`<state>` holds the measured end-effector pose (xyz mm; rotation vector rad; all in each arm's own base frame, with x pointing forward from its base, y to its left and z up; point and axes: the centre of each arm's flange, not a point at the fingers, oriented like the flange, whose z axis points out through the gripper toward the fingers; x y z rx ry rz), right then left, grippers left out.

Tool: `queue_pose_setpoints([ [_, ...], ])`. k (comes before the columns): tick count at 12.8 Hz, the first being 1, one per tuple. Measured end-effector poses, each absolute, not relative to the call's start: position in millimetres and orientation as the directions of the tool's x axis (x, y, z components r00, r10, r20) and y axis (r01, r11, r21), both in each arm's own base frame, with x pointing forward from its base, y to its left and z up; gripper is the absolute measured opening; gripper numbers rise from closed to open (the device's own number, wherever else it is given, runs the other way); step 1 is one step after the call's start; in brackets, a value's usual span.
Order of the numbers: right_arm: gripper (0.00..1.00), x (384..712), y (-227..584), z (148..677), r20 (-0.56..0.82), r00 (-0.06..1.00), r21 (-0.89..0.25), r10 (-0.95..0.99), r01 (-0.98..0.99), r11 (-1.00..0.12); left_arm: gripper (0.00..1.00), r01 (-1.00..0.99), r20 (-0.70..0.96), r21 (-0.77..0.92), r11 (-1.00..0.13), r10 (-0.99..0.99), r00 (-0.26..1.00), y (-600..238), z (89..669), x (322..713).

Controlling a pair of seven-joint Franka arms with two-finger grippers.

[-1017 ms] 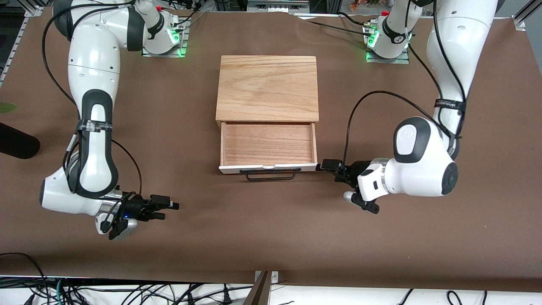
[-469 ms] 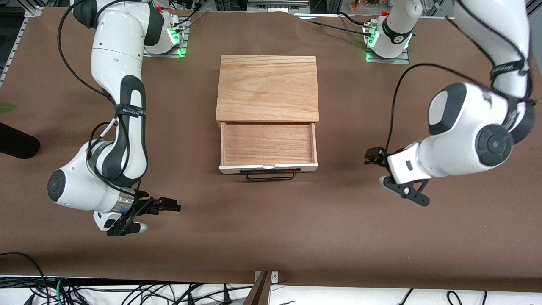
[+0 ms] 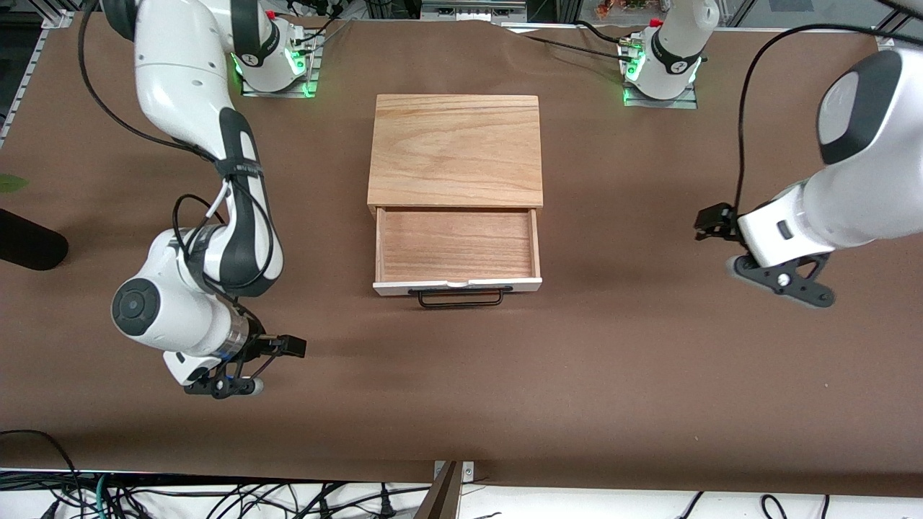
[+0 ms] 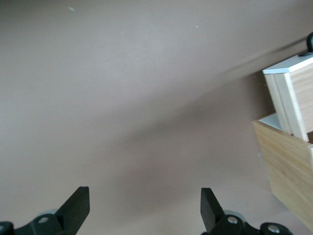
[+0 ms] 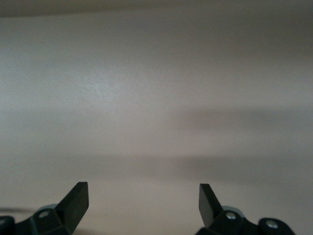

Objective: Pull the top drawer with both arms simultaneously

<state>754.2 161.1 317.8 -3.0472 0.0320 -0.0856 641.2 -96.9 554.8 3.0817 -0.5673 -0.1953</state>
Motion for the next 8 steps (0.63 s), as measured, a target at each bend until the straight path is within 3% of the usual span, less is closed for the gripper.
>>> queue_pose_setpoints([
  [8, 1.0, 687.2, 34.4, 443.2, 0.09, 0.991, -0.054, -0.096, -0.091, -0.994, 1.0, -0.19, 0.025, 0.037, -0.981, -0.189, 0.982, -50.5, 594.8, 558.2],
])
